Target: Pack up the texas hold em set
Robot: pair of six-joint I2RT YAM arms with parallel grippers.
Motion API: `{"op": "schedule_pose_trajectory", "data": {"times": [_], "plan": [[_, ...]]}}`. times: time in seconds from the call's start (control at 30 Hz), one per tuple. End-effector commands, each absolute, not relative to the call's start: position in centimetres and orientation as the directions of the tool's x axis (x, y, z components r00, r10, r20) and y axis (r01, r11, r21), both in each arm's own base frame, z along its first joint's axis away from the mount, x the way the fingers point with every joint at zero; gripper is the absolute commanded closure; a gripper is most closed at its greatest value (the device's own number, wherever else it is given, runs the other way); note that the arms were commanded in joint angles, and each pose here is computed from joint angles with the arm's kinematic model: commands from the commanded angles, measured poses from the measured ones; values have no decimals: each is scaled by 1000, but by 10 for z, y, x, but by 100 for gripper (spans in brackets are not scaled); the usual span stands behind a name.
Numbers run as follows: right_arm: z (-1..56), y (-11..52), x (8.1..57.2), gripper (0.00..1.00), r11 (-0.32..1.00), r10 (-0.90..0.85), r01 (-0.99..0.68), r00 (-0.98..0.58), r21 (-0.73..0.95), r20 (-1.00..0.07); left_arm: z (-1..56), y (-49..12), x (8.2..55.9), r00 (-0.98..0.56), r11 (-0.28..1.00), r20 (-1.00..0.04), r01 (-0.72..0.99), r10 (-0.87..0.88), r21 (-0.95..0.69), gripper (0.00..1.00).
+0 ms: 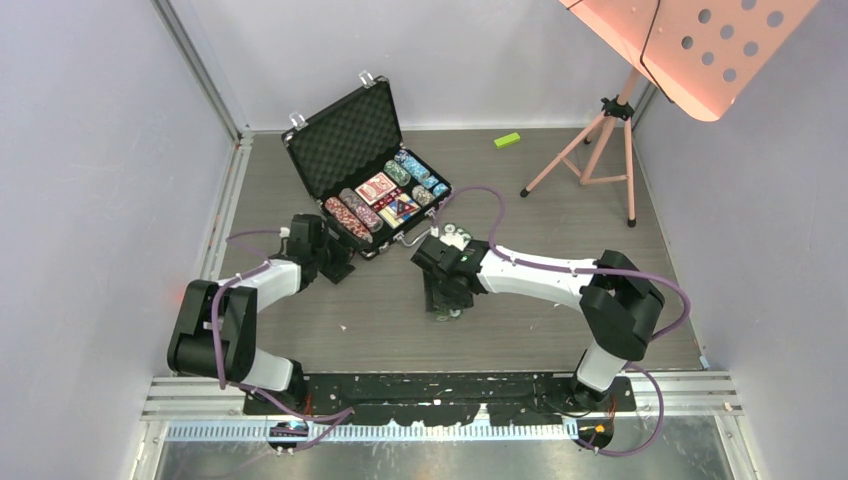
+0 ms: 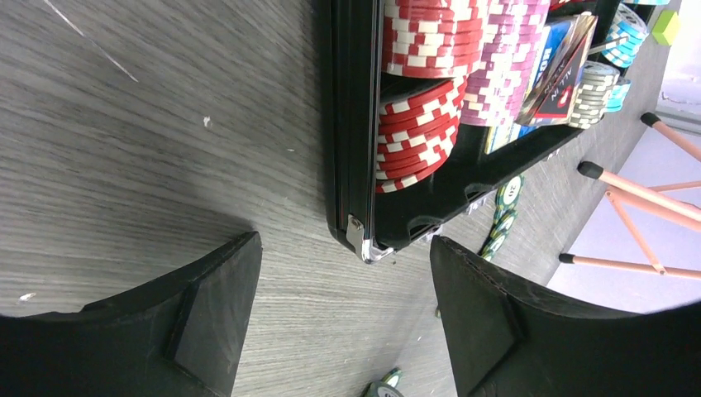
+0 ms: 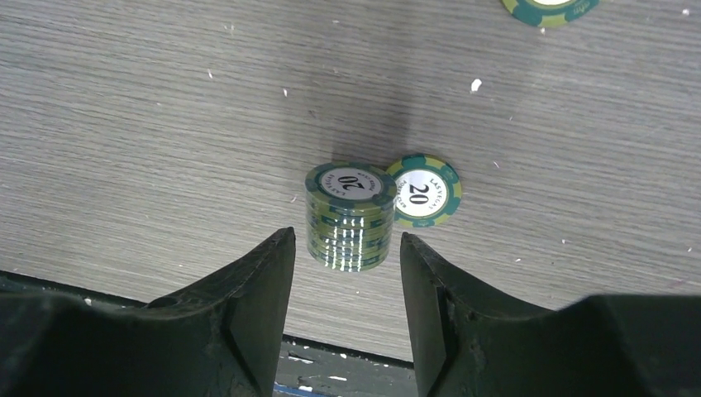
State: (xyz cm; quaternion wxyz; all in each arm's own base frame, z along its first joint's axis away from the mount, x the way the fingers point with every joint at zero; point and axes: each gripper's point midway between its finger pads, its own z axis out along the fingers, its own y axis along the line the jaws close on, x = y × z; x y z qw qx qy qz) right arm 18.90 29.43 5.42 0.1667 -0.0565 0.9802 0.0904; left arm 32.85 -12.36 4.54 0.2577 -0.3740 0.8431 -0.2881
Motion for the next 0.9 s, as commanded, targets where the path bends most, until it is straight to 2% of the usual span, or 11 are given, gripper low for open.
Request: {"op": "schedule_pose_trajectory", "data": {"times": [0.0,0.3,0.43,0.7,0.87], "plan": [[47,291,182,44,983,-56,-105,-952,150,-300,60,-122,349,-546,550,-272,-447,-793,-705,23],[25,302,184,45,981,-53,-102,-958,164,-280,55,-119,351,-530,547,-278,-459,-801,-700,26],[24,306,185,51,977,-52,-107,-958,182,-283,55,-123,353,-536,543,-271,-455,-800,-705,31],[45,303,196,69,974,-81,-151,-929,170,-361,33,-130,351,-552,566,-266,-492,-790,-661,42],[74,299,206,71,968,-60,-160,-893,191,-445,29,-127,352,-545,578,-284,-501,-789,-644,50]]}}
